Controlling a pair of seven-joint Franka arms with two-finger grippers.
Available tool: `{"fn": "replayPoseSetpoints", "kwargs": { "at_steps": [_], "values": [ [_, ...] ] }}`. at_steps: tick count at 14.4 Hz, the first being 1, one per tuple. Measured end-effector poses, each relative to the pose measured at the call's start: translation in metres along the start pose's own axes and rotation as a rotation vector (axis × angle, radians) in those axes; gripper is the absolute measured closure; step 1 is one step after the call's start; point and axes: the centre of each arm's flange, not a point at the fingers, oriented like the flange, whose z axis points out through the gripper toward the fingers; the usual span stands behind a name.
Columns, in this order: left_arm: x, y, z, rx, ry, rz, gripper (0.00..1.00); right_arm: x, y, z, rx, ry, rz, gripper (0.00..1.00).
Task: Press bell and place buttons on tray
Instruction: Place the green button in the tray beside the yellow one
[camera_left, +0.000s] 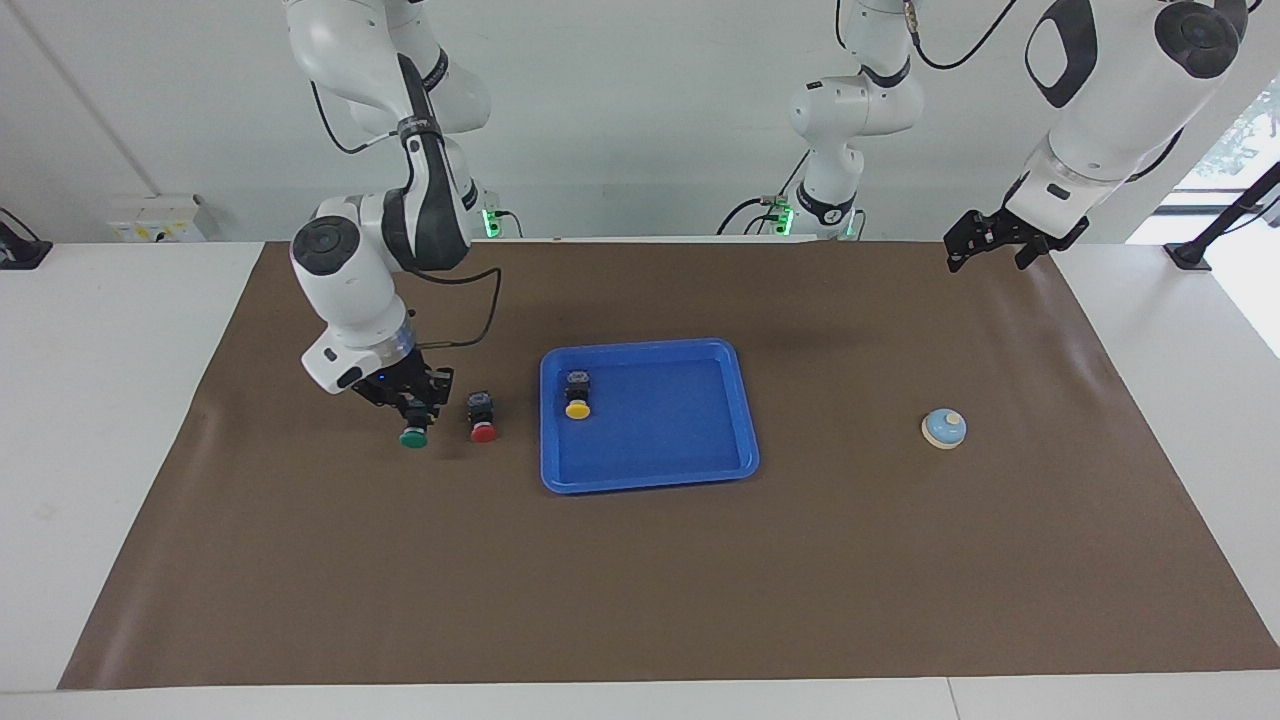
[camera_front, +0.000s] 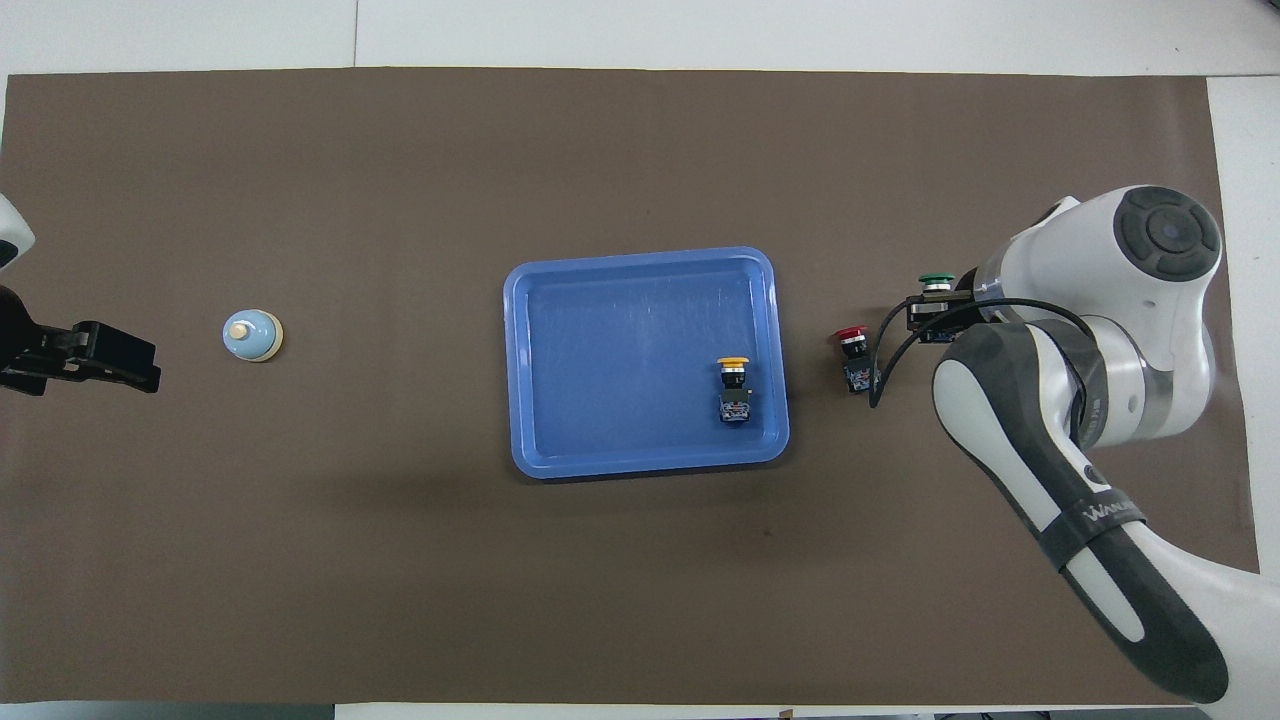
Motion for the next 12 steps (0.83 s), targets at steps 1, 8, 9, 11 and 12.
{"fn": "replayPoseSetpoints", "kwargs": {
  "at_steps": [1, 8, 9, 11, 12],
  "values": [
    [0.0, 0.0, 0.0, 0.0, 0.0, 0.0, 0.0, -0.002, -0.028, -0.006, 0.002, 0.006, -0.004, 0.59],
    [0.0, 0.0, 0.0, 0.0, 0.0, 0.0, 0.0, -0.055, -0.199, 0.019, -0.004, -0.027, -0.052, 0.59],
    [0.0, 0.0, 0.0, 0.0, 0.0, 0.0, 0.0, -0.061, -0.218, 0.023, -0.004, -0.028, -0.045, 0.59],
    [0.0, 0.0, 0.0, 0.0, 0.0, 0.0, 0.0, -0.068, -0.245, 0.031, -0.005, -0.034, -0.038, 0.59],
    [0.0, 0.0, 0.0, 0.0, 0.0, 0.0, 0.0, -0.071, -0.253, 0.035, -0.008, -0.038, -0.035, 0.59]
  ]
}}
